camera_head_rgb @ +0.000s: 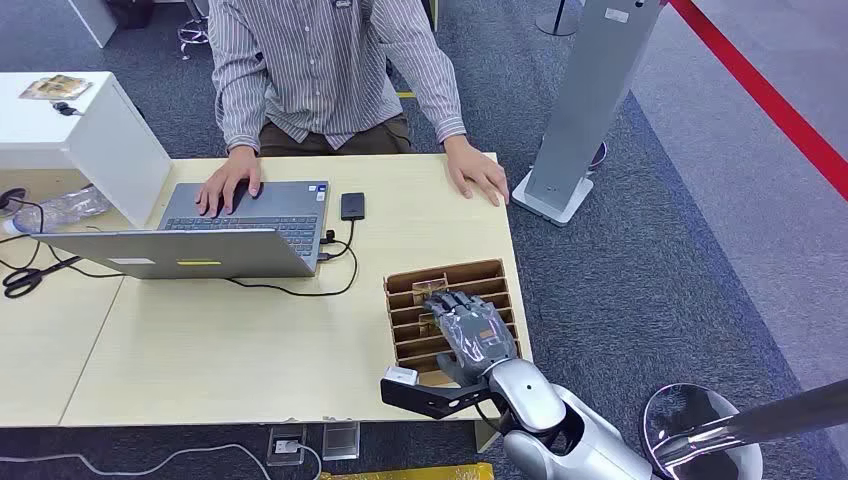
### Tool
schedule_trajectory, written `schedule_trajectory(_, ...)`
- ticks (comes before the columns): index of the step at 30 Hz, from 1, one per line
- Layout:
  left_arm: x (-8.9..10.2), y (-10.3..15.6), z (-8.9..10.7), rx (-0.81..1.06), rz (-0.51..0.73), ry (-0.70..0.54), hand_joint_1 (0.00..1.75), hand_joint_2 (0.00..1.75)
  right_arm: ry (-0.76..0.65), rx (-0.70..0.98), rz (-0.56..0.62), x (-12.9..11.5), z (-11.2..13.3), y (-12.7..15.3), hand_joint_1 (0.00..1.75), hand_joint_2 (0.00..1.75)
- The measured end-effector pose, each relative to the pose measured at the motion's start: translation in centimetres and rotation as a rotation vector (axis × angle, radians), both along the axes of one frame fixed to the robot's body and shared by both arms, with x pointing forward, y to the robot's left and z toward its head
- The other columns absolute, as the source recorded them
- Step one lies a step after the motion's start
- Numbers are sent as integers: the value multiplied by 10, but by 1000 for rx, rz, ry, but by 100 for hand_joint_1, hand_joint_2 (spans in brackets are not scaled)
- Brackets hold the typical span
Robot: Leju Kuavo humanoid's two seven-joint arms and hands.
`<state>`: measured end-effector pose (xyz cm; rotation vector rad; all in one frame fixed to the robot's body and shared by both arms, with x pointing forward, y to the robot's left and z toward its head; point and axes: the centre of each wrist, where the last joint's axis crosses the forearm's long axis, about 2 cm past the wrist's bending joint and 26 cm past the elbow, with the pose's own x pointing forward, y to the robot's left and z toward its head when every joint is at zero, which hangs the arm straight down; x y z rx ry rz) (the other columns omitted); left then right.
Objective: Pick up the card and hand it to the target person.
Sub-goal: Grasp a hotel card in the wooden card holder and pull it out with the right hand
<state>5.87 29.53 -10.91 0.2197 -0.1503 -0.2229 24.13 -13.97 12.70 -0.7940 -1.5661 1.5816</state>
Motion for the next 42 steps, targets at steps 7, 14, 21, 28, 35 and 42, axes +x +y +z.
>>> schedule_trajectory(7, 0, 0, 0, 0, 0, 0, 0, 0, -4, 5, -5, 1, 1, -1, 64, 175)
schedule_trajectory(14, 0, 0, 0, -1, 1, -2, 0, 0, -18, 14, -9, 2, 2, -1, 100, 175)
schedule_trajectory(21, 0, 0, 0, -1, 1, -3, 0, 0, -30, 21, -20, 3, 3, -2, 127, 175)
schedule_trajectory(28, 0, 0, 0, -1, 1, -4, 0, 0, -34, 27, -20, 4, 5, -2, 129, 175)
schedule_trajectory(35, 0, 0, 0, -1, 1, -4, 0, 0, -33, 30, -19, 4, 5, -2, 133, 175)
schedule_trajectory(42, 0, 0, 0, -1, 2, -2, 0, 44, -14, 42, -10, 4, 5, -2, 167, 175)
